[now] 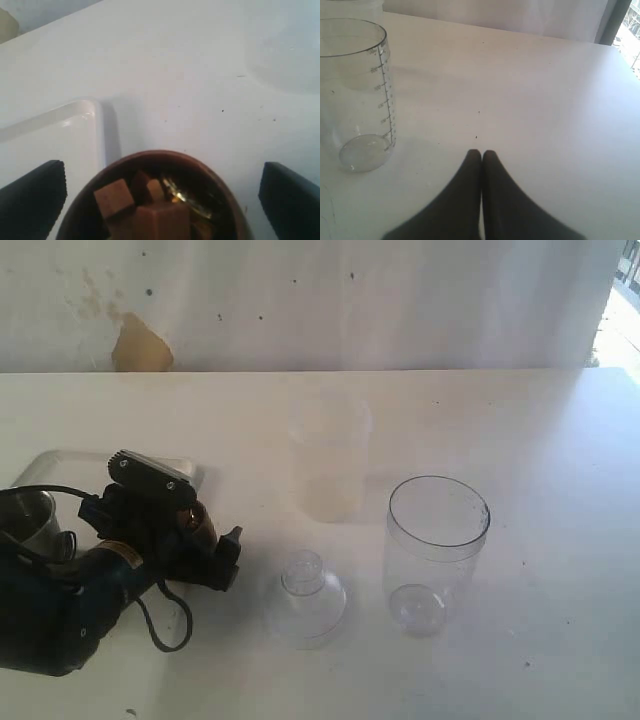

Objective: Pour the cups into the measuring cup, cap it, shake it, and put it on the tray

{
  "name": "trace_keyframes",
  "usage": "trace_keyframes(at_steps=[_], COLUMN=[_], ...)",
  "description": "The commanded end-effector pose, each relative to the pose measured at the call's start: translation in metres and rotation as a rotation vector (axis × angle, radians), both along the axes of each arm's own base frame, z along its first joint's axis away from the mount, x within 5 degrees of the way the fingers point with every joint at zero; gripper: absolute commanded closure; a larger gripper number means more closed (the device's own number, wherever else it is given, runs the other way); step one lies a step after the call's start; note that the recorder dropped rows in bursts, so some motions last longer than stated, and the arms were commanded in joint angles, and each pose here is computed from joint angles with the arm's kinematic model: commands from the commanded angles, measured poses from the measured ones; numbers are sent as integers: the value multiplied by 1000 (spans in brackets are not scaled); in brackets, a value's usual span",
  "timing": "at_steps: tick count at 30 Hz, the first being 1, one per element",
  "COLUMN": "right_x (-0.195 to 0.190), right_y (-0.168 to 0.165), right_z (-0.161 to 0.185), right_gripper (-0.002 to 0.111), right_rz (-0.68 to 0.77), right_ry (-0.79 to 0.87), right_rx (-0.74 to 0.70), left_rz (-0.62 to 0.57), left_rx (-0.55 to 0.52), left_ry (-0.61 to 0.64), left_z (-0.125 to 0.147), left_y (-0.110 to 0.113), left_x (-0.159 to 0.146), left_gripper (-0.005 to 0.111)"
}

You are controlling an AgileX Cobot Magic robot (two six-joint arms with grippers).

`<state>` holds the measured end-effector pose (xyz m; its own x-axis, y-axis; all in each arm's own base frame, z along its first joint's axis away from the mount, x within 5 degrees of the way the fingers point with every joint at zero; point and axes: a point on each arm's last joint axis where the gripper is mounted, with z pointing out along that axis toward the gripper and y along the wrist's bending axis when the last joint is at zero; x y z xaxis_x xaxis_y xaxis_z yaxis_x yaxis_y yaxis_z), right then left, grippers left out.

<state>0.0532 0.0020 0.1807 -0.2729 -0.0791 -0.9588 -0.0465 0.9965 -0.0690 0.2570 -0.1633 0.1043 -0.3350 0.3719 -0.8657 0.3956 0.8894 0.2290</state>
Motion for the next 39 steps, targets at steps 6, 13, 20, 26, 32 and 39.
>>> trace_keyframes(at_steps=[6, 13, 20, 26, 32, 39], right_x=[0, 0, 0, 0, 0, 0], right_y=[0, 0, 0, 0, 0, 0], right_z=[1, 1, 1, 1, 1, 1], right_gripper=[108, 108, 108, 108, 108, 108], right_rz=[-1, -1, -1, -1, -1, -1], right_ry=[-16, -16, -16, -16, -16, -16], right_rx=[0, 0, 0, 0, 0, 0], left_rz=[3, 3, 3, 3, -11, 52], left_rx=[-4, -4, -4, -4, -13, -163], left_ry=[-19, -19, -19, -19, -21, 31], left_z=[2, 2, 2, 2, 2, -1], left_y=[0, 0, 0, 0, -2, -3], left_x=[1, 1, 1, 1, 1, 1], left_gripper=[2, 2, 2, 2, 2, 2])
